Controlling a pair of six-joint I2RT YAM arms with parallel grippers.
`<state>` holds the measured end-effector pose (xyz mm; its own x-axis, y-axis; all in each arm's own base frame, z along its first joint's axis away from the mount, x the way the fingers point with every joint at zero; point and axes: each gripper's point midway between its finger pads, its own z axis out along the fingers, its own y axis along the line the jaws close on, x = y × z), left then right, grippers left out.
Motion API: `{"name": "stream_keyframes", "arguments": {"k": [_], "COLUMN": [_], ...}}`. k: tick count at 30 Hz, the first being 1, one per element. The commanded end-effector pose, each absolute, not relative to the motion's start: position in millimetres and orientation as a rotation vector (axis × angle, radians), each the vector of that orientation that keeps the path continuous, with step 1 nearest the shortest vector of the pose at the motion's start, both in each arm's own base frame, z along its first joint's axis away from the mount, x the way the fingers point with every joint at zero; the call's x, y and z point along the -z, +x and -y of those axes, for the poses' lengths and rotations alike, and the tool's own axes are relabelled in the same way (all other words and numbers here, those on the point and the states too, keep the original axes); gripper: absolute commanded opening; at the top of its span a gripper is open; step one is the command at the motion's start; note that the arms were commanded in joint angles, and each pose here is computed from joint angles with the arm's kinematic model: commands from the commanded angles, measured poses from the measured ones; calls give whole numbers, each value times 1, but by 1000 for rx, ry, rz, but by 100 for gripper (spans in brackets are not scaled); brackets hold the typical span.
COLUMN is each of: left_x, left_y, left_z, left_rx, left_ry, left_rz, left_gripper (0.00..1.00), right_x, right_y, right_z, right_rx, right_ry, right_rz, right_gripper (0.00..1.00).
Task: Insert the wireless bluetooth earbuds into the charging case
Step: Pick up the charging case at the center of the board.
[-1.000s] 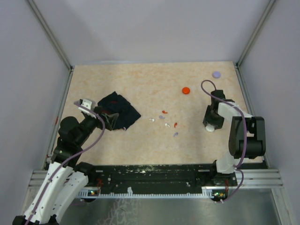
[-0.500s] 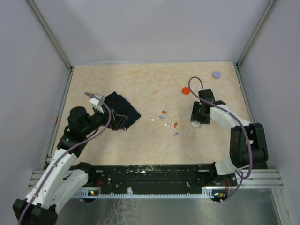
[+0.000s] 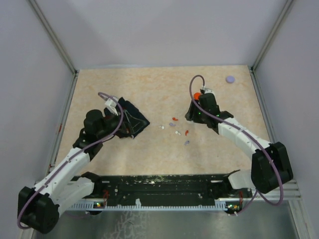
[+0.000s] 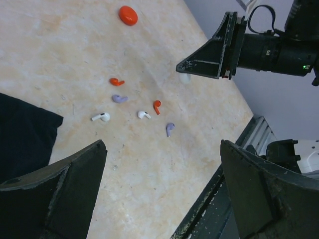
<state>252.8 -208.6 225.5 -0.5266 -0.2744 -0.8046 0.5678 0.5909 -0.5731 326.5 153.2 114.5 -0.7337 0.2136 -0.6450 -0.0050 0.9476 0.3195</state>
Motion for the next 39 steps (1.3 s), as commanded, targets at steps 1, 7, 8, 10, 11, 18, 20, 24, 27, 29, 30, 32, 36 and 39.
{"name": "stream_keyframes", "arguments": {"k": [1,7,8,10,11,18,20,24,27,29,30,32,36,39], "left_x": [-237,-232,-231,-228,-228,-238,-239,-236,-234,-234,-236,-238,-235,-235], "left_y": [258,251,251,252,251,248,249,252,257,259,259,259,261,262], "left_z": [230,262,266,272,276,303,308,318,319,320,321,325,332,334], "left_rx": [1155,1209,1204,1181,1177,1094,1063,1014,974,961,956,953,937,927], "left_ry": [173,168,161,134,134,217,241,281,273,271,280,299,326,334], "left_rz": [-1775,-1737,-1727,-1705,-1691,-1578,-1554,-1520,-1488,-1457,-1434,-1401,-1386,-1373], "left_gripper": [100,98,97,98,98,91,90,87,83,79,76,72,67,62], "right_x": [-170,-191,-195,-203,-207,-233,-239,-244,-245,-245,-244,-242,-240,-240], "right_y": [346,336,333,327,324,305,301,291,285,281,280,278,276,275], "right_z": [-183,-207,-210,-216,-220,-239,-244,-252,-256,-257,-258,-259,-258,-259], "right_rx": [-540,-683,-706,-757,-787,-918,-945,-983,-1011,-1021,-1022,-1026,-1030,-1030], "right_ry": [198,286,301,326,338,355,350,337,345,348,351,359,369,369], "right_rz": [-2148,-2057,-2042,-2014,-1997,-1916,-1904,-1883,-1858,-1848,-1847,-1845,-1841,-1842], "right_gripper": [43,43,43,43,43,43,43,43,43,43,43,43,43,43]}}
